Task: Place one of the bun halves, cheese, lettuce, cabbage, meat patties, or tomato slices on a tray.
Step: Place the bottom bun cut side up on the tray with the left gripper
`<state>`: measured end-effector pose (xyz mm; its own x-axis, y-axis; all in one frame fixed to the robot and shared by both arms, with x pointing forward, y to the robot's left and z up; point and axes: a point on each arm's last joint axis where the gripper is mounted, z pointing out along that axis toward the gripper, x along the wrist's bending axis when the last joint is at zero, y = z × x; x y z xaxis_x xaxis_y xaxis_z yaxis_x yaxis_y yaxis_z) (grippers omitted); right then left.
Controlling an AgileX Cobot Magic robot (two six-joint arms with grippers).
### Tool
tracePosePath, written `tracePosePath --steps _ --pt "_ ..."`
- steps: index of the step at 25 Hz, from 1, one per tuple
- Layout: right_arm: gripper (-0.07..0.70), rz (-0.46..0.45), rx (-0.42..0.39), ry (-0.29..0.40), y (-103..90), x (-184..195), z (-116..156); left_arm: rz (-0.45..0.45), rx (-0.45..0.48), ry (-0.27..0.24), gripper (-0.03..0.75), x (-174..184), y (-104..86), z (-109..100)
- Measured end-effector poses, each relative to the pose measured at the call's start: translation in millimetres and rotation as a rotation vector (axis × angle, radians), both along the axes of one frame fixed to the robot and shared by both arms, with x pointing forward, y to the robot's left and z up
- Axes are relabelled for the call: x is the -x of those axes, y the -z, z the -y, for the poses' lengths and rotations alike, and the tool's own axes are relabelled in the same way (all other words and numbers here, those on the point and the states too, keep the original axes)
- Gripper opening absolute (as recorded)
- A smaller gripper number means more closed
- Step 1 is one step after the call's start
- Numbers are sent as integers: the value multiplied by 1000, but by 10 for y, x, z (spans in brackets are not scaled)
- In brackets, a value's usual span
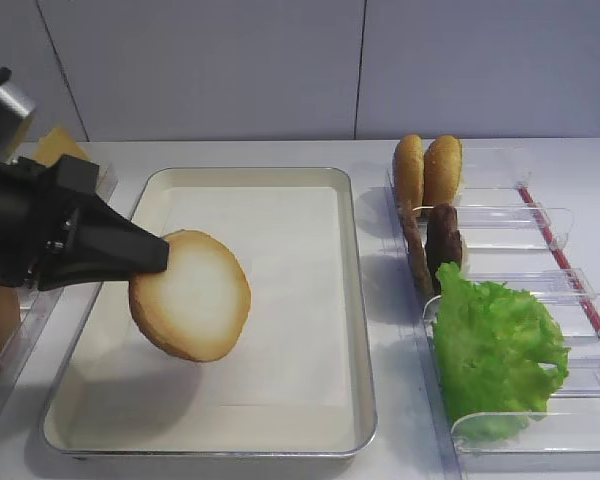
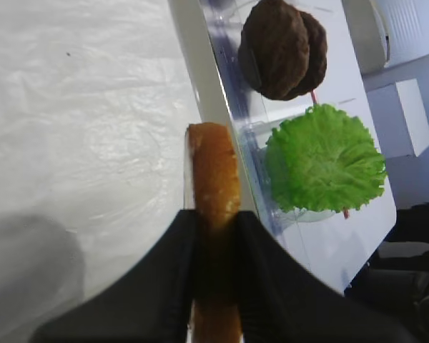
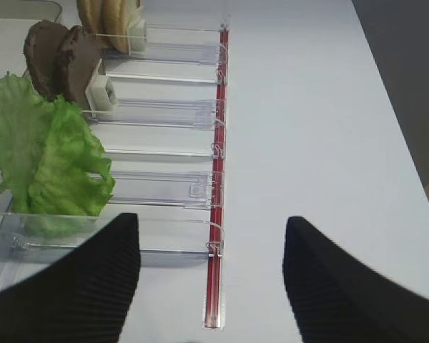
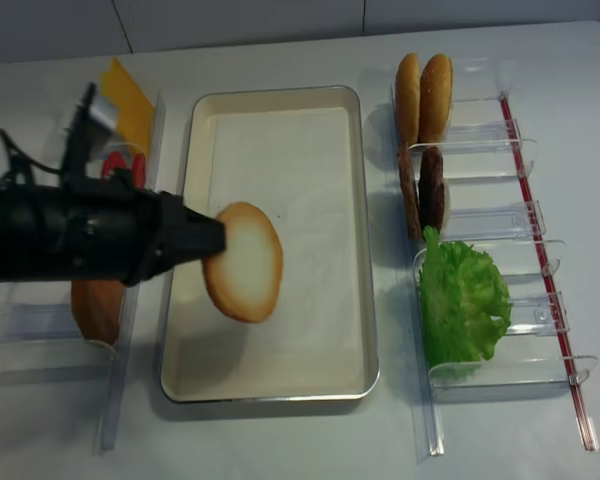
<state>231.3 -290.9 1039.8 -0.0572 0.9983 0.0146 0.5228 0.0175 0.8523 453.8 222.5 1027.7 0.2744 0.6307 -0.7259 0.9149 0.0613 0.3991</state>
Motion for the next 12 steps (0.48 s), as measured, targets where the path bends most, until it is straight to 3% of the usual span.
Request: tracePosePath --steps 3,7,12 --pt "459 0 0 0 0 0 0 -28 -15 16 110 -59 115 76" --pt "459 0 0 0 0 0 0 -46 -46 -3 110 -145 255 158" --pt "459 0 0 0 0 0 0 -46 -11 -8 110 -243 384 286"
